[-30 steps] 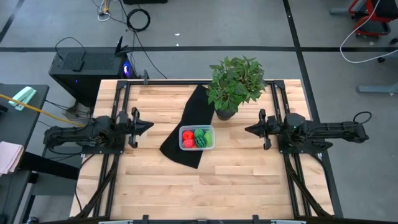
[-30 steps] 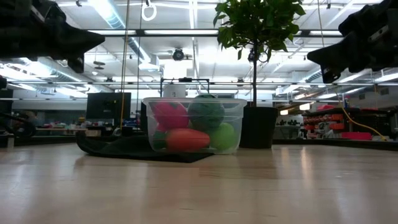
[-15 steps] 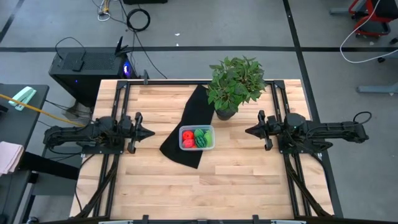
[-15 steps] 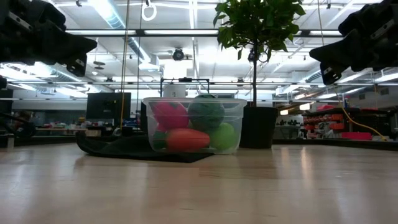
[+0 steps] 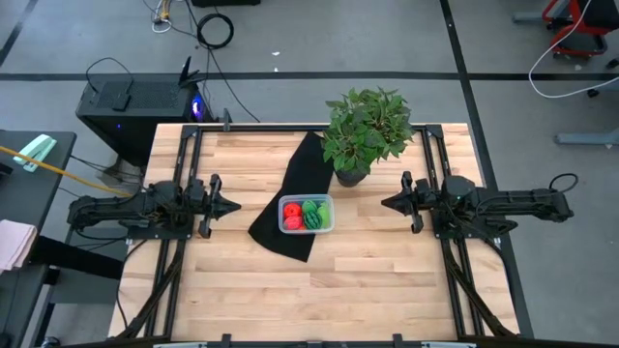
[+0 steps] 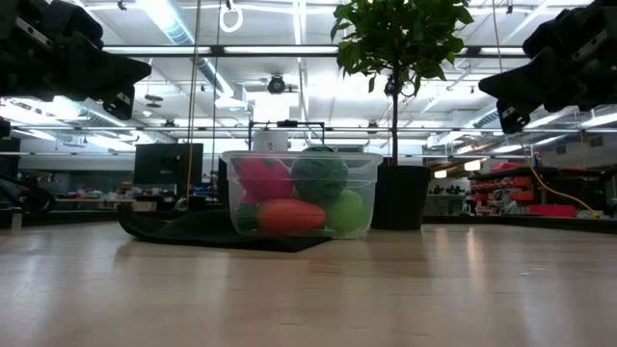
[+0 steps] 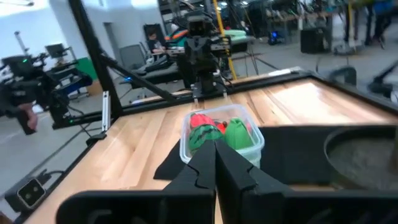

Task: Pick and placing Produce into tupperware
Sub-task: Return to Home Position

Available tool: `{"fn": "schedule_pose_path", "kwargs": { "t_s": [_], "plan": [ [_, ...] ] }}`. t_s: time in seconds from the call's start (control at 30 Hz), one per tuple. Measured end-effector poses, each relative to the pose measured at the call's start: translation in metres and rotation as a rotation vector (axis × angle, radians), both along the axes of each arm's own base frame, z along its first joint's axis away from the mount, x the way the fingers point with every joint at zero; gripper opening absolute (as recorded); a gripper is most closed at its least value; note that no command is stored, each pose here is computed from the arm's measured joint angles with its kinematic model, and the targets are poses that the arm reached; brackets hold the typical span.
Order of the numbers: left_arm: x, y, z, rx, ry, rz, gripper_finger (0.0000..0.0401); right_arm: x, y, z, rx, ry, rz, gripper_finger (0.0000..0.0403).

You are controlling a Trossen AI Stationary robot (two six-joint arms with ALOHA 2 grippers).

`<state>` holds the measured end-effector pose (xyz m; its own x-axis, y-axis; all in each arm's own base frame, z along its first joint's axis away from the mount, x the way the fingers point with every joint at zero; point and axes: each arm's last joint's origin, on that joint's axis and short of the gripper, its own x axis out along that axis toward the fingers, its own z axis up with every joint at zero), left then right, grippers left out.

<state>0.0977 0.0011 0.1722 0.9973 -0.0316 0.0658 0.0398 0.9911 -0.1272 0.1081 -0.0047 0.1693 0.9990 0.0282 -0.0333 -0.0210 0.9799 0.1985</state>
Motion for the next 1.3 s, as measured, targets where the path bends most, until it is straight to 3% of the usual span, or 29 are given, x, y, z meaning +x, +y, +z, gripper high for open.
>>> {"fn": "schedule_pose_path", "kwargs": {
  "t_s": [0.2,0.57,1.3],
  "plan": [
    [0.0,0.0,0.0,-0.066,0.002,-0.004,0.0023,-0.0002,-0.0004,-0.0032,0.123,0.036,-0.019,0.0014],
    [0.0,0.0,0.0,-0.066,0.002,-0.004,0.0065,-0.0001,-0.0004,-0.0032,0.118,0.035,-0.02,0.0013],
    [0.0,0.0,0.0,-0.066,0.002,-0.004,0.006,-0.0001,-0.0004,-0.0031,0.117,0.035,-0.02,0.0013]
  ]
}}
